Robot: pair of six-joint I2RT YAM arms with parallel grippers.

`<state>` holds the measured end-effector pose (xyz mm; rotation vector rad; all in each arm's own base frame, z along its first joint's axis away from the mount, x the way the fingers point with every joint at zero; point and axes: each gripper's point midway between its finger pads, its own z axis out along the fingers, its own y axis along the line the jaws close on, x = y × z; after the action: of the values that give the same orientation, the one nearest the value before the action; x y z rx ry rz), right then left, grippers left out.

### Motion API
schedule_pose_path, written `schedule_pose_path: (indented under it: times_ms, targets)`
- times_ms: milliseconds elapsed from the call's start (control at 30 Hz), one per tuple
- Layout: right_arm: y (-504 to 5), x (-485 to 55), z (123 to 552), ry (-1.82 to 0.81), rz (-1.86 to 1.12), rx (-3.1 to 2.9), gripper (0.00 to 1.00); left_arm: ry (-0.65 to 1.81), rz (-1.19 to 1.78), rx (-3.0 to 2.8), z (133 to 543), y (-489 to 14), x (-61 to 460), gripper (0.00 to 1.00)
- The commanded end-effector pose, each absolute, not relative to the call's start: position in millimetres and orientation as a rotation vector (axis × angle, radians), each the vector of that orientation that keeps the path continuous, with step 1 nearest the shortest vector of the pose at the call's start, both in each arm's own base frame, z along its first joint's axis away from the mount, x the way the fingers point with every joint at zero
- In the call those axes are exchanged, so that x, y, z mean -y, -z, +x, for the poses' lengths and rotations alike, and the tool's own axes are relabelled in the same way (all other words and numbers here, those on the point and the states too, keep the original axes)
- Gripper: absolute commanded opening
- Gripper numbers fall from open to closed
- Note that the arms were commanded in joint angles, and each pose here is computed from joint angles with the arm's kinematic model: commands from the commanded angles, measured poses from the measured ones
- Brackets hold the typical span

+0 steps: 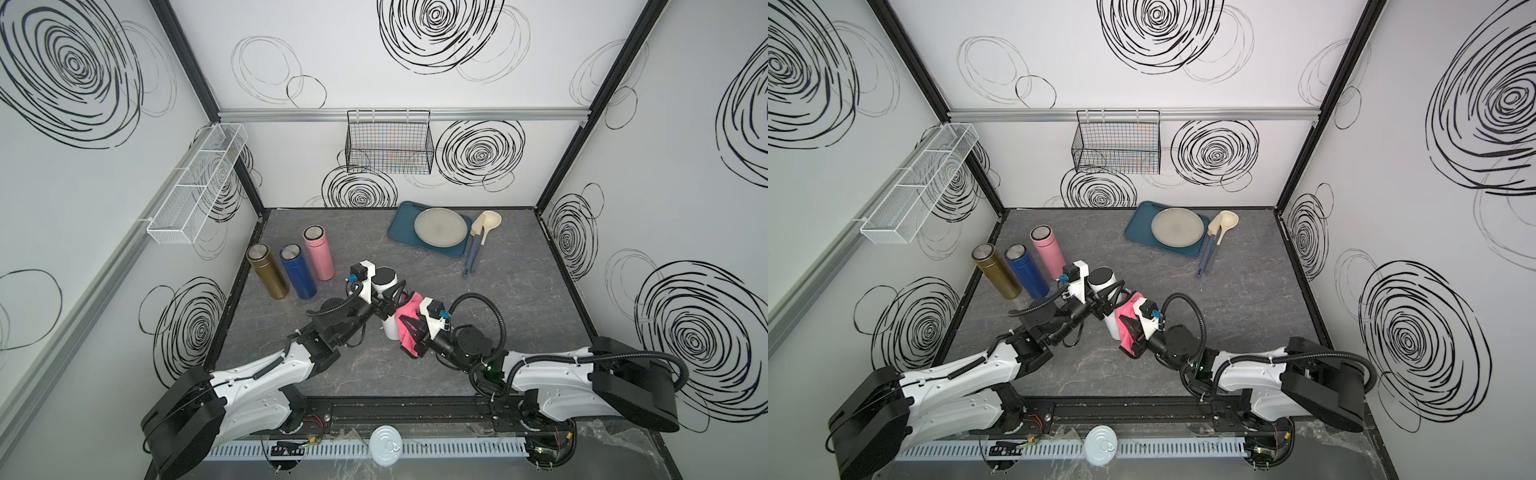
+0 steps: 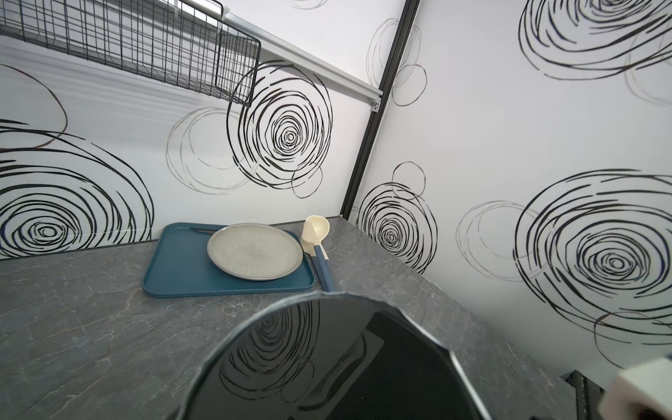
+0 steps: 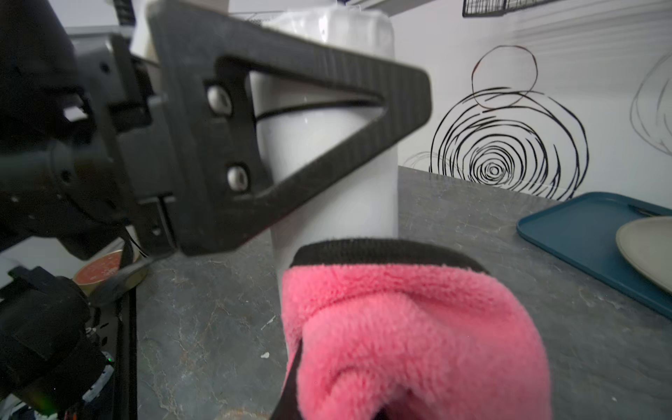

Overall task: Wipe the surface of the thermos
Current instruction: Wipe the dirt from the surface of the thermos.

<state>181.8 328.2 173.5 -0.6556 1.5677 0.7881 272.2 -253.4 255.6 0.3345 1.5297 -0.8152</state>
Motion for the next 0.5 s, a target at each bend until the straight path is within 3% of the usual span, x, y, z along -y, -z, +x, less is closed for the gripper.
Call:
schedule_pose_path:
  times_ms: [0, 267, 467]
  targets:
    - [-163, -325, 185, -0.726, -0.626, -1.604, 0.0, 1.001, 0.342, -1.315, 247, -315, 269, 0.0]
    - [-236, -327, 178, -0.78, -0.622, -1.447, 0.0, 1.023, 0.401, -1.279, 241, -316, 276, 0.0]
    - [-162, -314, 193, -0.7, -0.628, -1.596, 0.0, 1.047, 0.466, -1.248, 231, -319, 282, 0.0]
